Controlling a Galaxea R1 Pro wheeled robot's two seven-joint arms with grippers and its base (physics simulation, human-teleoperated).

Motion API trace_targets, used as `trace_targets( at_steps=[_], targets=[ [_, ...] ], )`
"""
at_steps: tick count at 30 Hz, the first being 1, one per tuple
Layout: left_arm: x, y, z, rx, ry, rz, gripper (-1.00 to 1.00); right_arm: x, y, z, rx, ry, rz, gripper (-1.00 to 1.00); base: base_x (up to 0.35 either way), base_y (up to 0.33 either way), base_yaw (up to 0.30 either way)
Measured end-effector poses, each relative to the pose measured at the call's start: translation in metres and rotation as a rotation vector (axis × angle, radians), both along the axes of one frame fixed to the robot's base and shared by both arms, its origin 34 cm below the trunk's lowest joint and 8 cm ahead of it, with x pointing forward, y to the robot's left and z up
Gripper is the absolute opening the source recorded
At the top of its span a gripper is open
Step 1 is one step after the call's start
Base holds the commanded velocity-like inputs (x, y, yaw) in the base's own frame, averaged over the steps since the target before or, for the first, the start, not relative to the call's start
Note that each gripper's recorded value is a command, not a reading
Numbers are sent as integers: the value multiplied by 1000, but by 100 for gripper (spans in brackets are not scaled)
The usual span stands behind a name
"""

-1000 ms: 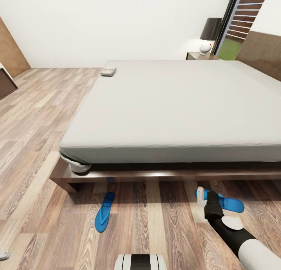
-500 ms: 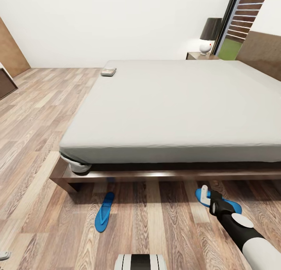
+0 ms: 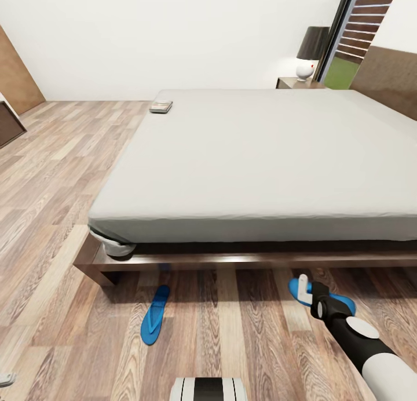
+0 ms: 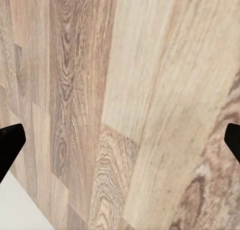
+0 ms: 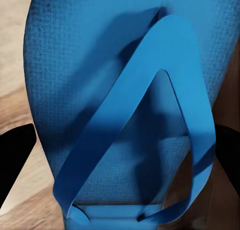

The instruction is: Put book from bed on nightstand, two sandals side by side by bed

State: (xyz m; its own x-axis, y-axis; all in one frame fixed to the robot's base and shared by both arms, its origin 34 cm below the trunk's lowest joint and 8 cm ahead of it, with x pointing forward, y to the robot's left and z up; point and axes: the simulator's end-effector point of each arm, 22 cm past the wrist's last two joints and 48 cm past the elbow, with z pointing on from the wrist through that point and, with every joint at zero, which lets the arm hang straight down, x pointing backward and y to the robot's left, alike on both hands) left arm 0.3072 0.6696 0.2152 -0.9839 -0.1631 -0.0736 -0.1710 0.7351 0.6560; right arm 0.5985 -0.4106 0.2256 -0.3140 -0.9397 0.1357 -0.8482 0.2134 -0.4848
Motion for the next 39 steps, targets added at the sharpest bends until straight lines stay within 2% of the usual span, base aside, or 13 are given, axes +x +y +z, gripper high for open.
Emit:
trace_targets(
  at_steps=[9,16,20,30,39],
  targets=[
    [0,0,0,0,0,0,100,2,4,-1,33,-4,34,-100,0,0,0],
    [0,0,0,-1,-1,0,100,-1,17,-7,78,10,90,-100,0,0,0],
    [0,0,0,-2,-1,-1,100,-21,20,-18,93,41,121,-100,0,0,0],
    [1,-1,-1,-3,-1,-1,100,-51,7,-27,142,90,207,-100,0,0,0],
    [1,-1,-1,-3,-1,-1,100,-63,-1,-30,133,121,231,-100,0,0,0]
  ],
)
